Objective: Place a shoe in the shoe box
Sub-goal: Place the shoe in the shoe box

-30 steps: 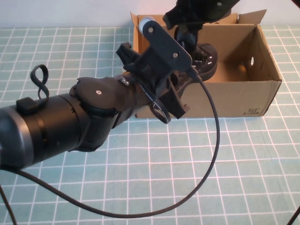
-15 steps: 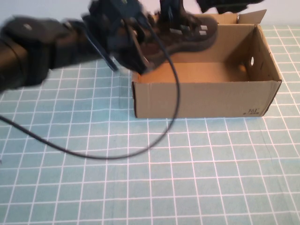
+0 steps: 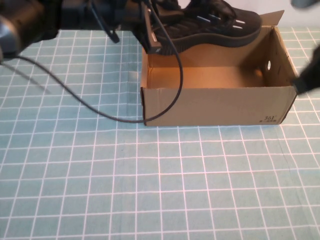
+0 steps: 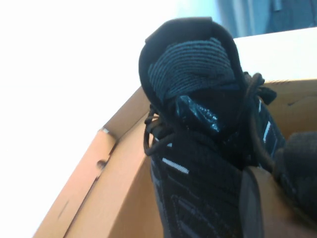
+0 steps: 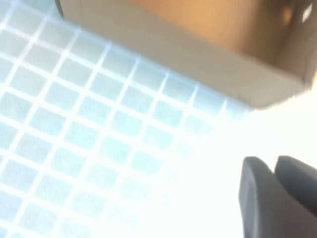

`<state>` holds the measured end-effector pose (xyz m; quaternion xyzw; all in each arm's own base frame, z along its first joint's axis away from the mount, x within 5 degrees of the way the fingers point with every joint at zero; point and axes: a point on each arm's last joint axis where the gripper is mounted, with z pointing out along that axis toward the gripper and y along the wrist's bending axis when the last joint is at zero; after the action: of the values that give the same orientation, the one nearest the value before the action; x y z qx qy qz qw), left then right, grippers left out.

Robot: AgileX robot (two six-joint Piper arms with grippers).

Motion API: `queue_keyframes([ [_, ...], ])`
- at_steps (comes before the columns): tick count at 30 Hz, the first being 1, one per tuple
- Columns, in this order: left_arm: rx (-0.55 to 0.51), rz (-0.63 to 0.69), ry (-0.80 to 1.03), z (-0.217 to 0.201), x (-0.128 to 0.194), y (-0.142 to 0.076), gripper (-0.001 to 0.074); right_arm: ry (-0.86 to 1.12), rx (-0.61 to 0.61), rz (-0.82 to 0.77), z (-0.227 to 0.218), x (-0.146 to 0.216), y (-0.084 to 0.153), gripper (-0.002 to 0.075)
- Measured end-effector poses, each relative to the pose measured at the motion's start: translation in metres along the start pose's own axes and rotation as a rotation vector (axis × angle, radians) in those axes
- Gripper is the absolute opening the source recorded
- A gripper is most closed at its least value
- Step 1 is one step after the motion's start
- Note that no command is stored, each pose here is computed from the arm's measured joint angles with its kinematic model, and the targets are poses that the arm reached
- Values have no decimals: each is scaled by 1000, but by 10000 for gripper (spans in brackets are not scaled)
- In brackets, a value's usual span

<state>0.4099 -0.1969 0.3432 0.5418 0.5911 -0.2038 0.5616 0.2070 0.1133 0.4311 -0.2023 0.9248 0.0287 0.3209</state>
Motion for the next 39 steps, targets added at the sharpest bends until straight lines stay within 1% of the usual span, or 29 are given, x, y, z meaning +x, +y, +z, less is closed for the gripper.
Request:
queue_keyframes([
  [7, 85, 20, -44, 43, 22, 22, 27, 61, 7, 57, 9, 44, -2, 41],
  [11, 121, 11, -49, 61, 38, 27, 27, 69, 8, 95, 10, 61, -3, 39],
  [16, 156, 3, -44, 73, 50, 28, 27, 62, 12, 126, 7, 75, -5, 8],
  [23, 174, -16, -25, 83, 69, 26, 27, 44, 17, 141, 5, 78, -6, 0],
  [27, 173, 11, -14, 89, 80, 24, 27, 38, 7, 145, 4, 77, -6, 0],
  [35, 139, 47, -5, 91, 85, 27, 27, 42, -23, 160, 4, 78, -3, 0],
  [39, 144, 51, 5, 99, 99, 25, 27, 42, -23, 160, 4, 77, -3, 0],
])
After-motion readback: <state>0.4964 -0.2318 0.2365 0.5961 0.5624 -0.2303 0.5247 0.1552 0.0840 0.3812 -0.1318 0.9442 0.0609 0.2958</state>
